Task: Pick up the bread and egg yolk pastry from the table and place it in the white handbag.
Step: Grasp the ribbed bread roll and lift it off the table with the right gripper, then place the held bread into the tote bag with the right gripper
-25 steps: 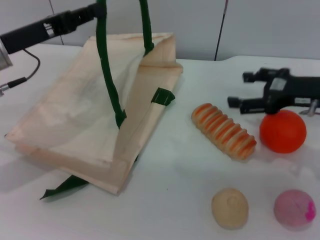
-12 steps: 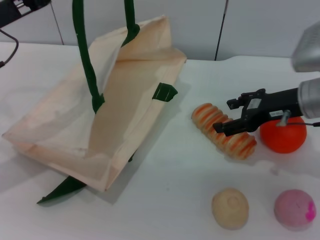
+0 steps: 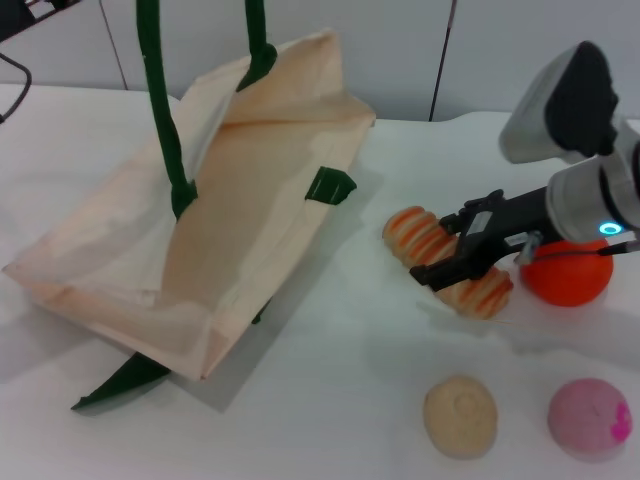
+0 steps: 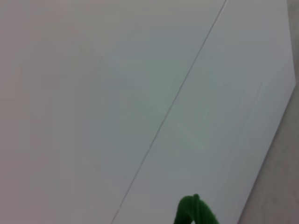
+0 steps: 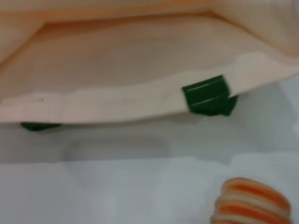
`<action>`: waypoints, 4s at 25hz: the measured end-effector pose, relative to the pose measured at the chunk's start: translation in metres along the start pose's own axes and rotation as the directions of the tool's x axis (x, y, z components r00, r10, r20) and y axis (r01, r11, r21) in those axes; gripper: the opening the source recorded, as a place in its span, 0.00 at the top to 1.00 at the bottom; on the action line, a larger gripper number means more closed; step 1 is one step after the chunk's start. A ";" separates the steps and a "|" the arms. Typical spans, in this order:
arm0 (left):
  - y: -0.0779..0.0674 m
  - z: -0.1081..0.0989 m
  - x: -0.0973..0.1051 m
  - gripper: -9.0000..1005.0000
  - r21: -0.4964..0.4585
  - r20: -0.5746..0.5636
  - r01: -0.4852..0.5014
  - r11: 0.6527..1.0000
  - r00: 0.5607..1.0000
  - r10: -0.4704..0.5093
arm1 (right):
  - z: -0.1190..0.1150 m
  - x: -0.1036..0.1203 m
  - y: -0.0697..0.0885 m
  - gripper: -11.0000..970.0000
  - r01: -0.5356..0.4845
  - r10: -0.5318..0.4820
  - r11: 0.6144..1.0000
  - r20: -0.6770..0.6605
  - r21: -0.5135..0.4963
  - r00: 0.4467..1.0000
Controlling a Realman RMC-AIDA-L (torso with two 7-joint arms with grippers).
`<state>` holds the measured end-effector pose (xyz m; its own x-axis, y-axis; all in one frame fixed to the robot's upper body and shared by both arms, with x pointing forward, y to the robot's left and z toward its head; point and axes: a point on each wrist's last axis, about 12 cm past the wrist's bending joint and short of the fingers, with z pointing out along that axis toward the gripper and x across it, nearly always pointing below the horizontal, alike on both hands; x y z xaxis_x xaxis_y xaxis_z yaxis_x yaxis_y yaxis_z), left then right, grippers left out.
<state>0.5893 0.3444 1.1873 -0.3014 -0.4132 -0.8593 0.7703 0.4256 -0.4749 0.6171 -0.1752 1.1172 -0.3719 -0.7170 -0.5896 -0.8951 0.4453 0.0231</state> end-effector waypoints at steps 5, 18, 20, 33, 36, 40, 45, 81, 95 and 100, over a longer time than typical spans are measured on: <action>0.001 -0.002 -0.003 0.87 -0.005 0.013 -0.005 1.000 1.000 0.005 | 0.006 -0.003 0.004 0.08 -0.006 0.006 1.000 -0.028 0.026 1.000; 0.001 0.000 -0.004 0.87 -0.002 0.013 -0.007 1.000 1.000 0.007 | 0.016 -0.006 -0.003 0.08 -0.034 0.050 0.988 -0.105 0.154 0.993; 0.001 0.000 -0.004 0.87 -0.004 0.013 -0.006 1.000 1.000 0.006 | 0.020 -0.006 -0.002 0.08 -0.031 0.050 0.989 -0.131 0.146 0.990; 0.001 0.001 -0.004 0.87 0.000 0.013 -0.008 1.000 1.000 0.008 | 0.031 -0.007 -0.005 0.08 -0.027 0.054 0.989 -0.189 0.146 0.981; 0.001 0.001 -0.004 0.87 -0.002 0.013 -0.008 1.000 1.000 0.008 | 0.032 -0.006 -0.004 0.09 -0.024 0.052 0.989 -0.192 0.144 0.980; 0.001 0.001 -0.004 0.87 -0.005 0.013 0.000 1.000 1.000 0.000 | 0.032 -0.006 -0.004 0.10 -0.024 0.052 0.989 -0.192 0.144 0.980; 0.001 0.000 -0.005 0.87 -0.009 0.013 0.006 1.000 1.000 -0.006 | 0.031 -0.007 -0.004 0.13 -0.024 0.051 0.989 -0.192 0.144 0.980; 0.003 0.011 -0.008 0.87 0.010 0.008 0.021 1.000 1.000 -0.021 | -0.015 -0.074 0.041 0.40 0.205 -0.211 0.972 0.036 0.116 0.977; -0.005 0.055 -0.005 0.87 0.109 -0.035 0.042 0.993 0.999 -0.038 | 0.039 -0.134 0.075 0.48 0.367 -0.368 0.929 0.006 0.055 0.930; -0.007 0.071 0.000 0.87 0.136 -0.056 0.069 0.988 0.996 -0.062 | 0.045 -0.147 0.071 0.51 0.372 -0.375 0.922 0.003 0.103 0.927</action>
<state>0.6239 0.2845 1.2040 -0.3796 -0.3927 -0.8377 0.8168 0.2829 -0.5028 0.6190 -0.0141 1.1692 -0.0089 -0.8300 -0.5577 -0.9386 0.1992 -0.2815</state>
